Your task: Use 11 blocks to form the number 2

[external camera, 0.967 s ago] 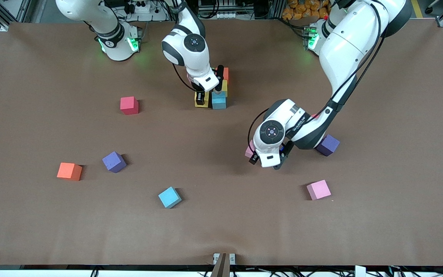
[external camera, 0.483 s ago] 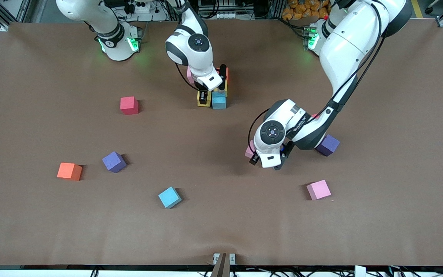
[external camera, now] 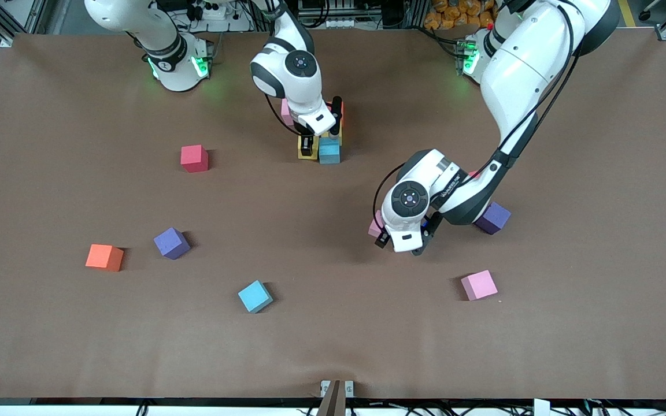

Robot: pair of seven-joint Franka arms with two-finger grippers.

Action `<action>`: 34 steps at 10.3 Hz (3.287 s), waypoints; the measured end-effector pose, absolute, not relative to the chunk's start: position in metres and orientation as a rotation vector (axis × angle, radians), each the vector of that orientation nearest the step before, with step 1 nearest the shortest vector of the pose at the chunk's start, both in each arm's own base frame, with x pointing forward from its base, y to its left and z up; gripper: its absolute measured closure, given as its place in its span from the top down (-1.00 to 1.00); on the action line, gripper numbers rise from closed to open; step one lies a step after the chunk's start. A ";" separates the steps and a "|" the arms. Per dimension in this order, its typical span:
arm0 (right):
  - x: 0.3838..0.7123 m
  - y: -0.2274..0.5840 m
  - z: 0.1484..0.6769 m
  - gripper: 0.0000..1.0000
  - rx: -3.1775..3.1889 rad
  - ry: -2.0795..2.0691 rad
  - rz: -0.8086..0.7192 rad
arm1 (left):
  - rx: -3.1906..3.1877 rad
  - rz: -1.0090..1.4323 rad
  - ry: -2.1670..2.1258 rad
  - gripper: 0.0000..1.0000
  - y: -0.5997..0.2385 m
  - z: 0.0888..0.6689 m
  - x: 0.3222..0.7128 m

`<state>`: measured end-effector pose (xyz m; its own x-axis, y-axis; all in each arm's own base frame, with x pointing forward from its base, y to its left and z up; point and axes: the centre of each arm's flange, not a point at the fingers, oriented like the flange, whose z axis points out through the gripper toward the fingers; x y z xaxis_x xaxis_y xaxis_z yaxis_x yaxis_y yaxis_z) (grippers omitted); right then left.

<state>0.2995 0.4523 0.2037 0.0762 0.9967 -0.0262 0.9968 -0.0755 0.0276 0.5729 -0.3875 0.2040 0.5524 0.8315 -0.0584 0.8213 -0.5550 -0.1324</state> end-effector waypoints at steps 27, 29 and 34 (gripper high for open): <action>0.312 0.456 0.211 0.18 2.359 2.032 0.057 | -2.689 0.174 -1.434 1.00 -0.388 0.204 0.573; 0.311 0.457 0.210 0.18 2.356 2.036 0.056 | -2.689 0.174 -1.434 1.00 -0.388 0.204 0.573; 0.305 0.461 0.206 0.18 2.348 2.048 0.056 | -2.688 0.174 -1.434 1.00 -0.388 0.204 0.573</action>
